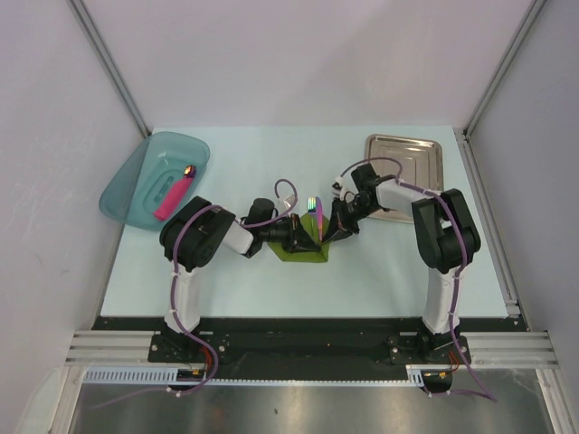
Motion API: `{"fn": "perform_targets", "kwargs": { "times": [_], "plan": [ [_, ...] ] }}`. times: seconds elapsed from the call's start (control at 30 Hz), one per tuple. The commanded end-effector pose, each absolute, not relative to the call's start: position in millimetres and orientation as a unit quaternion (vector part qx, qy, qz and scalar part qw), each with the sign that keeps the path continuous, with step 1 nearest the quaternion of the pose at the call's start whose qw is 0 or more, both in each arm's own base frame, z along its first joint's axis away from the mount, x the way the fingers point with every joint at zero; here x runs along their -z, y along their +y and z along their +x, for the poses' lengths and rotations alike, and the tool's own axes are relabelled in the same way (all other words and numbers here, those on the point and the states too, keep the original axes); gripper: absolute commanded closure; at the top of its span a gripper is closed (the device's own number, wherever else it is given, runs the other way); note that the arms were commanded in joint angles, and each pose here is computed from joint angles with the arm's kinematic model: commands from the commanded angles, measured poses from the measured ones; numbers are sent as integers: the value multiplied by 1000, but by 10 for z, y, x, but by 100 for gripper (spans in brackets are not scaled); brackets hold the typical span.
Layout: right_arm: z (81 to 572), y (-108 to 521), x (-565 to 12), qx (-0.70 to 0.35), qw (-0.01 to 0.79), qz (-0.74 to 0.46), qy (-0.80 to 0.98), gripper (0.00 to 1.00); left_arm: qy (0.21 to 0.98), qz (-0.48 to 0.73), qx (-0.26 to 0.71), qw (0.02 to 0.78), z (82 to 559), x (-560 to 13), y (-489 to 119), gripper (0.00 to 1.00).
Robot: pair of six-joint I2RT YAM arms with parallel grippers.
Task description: Place the utensils on the paper napkin and roll it up
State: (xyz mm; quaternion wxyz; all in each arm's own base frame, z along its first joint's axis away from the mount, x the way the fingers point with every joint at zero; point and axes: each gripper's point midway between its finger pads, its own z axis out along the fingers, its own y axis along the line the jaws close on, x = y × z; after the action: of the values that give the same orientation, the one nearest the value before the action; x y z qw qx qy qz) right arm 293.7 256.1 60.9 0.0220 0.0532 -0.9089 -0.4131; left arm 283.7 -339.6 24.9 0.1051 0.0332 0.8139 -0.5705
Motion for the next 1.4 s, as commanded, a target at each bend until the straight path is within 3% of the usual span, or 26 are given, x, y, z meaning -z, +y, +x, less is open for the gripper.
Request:
{"fn": "perform_targets", "kwargs": {
  "times": [0.0,0.27,0.43,0.63,1.1,1.37],
  "plan": [
    [3028,2695,-598,418,12,66,-906,100,798,53,585,134,2953,-458,-3434,87],
    [2966,2655,-402,392,22,77,-916,100,782,63,602,150,2931,-721,-3433,83],
    [2962,2676,-391,390,20,82,-917,100,779,69,604,154,2898,-839,-3369,71],
    [2961,2713,-424,390,14,90,-916,100,799,65,577,155,2870,-786,-3159,67],
    [2946,2858,-518,395,8,108,-912,100,843,57,515,146,2902,-393,-3046,85],
    [2945,2984,-556,398,9,119,-910,100,850,55,505,137,2908,-303,-3043,91]
  ]
}}
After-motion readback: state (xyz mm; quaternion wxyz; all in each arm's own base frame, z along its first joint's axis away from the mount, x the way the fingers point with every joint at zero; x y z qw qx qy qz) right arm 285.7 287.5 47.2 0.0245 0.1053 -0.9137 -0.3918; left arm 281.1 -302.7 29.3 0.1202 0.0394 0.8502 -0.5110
